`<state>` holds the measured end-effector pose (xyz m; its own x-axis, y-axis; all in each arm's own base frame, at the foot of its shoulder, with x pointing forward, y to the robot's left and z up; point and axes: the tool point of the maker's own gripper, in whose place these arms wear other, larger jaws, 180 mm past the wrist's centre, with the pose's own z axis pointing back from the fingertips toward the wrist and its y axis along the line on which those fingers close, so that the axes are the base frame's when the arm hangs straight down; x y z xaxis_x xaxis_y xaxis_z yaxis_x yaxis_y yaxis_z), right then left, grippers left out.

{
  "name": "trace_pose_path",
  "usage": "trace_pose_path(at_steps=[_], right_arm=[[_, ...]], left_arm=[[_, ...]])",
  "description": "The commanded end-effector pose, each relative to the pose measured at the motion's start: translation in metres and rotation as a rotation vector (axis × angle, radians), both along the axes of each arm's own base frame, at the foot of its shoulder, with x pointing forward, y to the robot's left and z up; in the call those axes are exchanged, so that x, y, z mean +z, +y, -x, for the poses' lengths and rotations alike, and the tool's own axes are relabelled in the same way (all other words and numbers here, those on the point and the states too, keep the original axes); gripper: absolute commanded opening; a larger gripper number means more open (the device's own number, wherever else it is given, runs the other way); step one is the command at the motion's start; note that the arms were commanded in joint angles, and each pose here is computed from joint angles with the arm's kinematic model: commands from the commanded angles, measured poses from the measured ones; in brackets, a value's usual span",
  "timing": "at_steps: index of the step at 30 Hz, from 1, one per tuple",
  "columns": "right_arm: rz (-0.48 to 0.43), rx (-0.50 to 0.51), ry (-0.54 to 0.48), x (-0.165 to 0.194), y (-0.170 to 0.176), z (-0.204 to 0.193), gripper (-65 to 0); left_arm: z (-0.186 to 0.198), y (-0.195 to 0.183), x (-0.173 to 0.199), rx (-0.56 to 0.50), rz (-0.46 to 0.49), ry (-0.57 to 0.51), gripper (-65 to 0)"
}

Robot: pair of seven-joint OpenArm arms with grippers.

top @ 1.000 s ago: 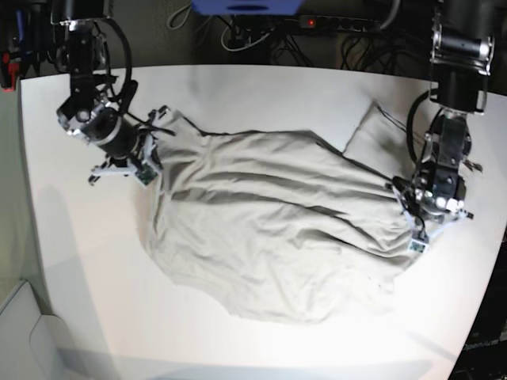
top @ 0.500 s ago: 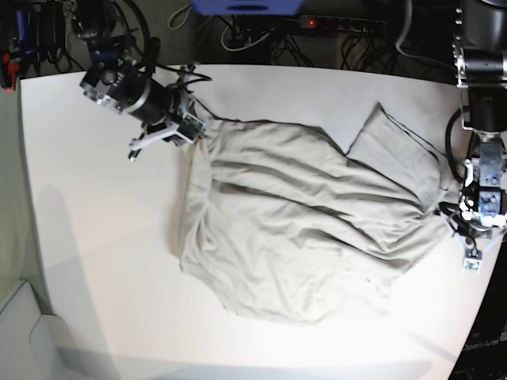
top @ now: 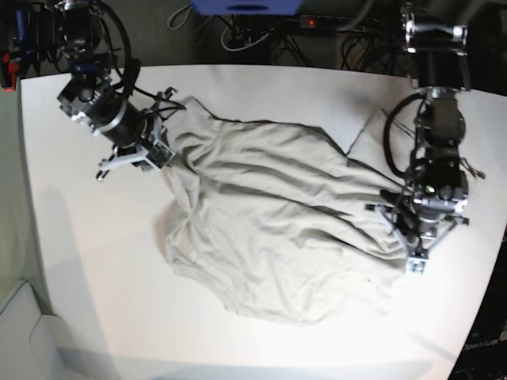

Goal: Layout the t-shirt on the table in an organized manner, then fold the t-shirt properly
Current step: 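Move the left gripper across the shirt and grasp the fabric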

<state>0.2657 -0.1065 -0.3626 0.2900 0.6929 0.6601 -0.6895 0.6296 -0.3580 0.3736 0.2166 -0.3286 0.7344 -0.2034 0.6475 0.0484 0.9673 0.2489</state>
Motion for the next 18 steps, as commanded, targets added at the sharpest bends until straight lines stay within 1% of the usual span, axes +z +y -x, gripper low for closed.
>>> trace_pose_path(at_steps=[1, 3, 5, 7, 9, 11, 14, 18], right_arm=[[-0.022, 0.014, -0.042, 0.012, 0.003, -0.006, -64.8], [-0.022, 0.014, -0.042, 0.012, 0.003, -0.006, -62.9], [-0.022, 0.014, -0.042, 0.012, 0.003, -0.006, -58.5], [-0.022, 0.014, -0.042, 0.012, 0.003, -0.006, -54.0], [-0.022, 0.014, -0.045, 0.013, 0.003, -0.007, -51.6], [-0.022, 0.014, -0.045, 0.013, 0.003, -0.007, -52.6], [-0.020, 0.013, -0.062, 0.018, 0.002, -0.013, -57.0], [-0.018, 0.013, -0.070, 0.020, 0.002, -0.016, -62.4]], left_arm=[[-0.003, -0.021, 0.006, -0.029, 0.027, -0.026, -64.9], [0.008, -0.066, -0.009, -0.105, 0.072, 0.010, -64.9], [0.019, -0.107, -0.023, -0.180, 0.117, 0.043, -64.9], [0.033, -0.142, -0.038, -0.238, 0.155, 0.091, -64.9], [0.042, -0.164, -0.046, -0.278, 0.178, 0.121, -64.9], [0.051, -0.173, -0.053, -0.296, 0.183, 0.146, -64.9], [0.067, -0.171, -0.072, -0.293, 0.179, 0.205, -64.9], [0.091, -0.136, -0.106, -0.270, 0.110, 0.310, -64.9]])
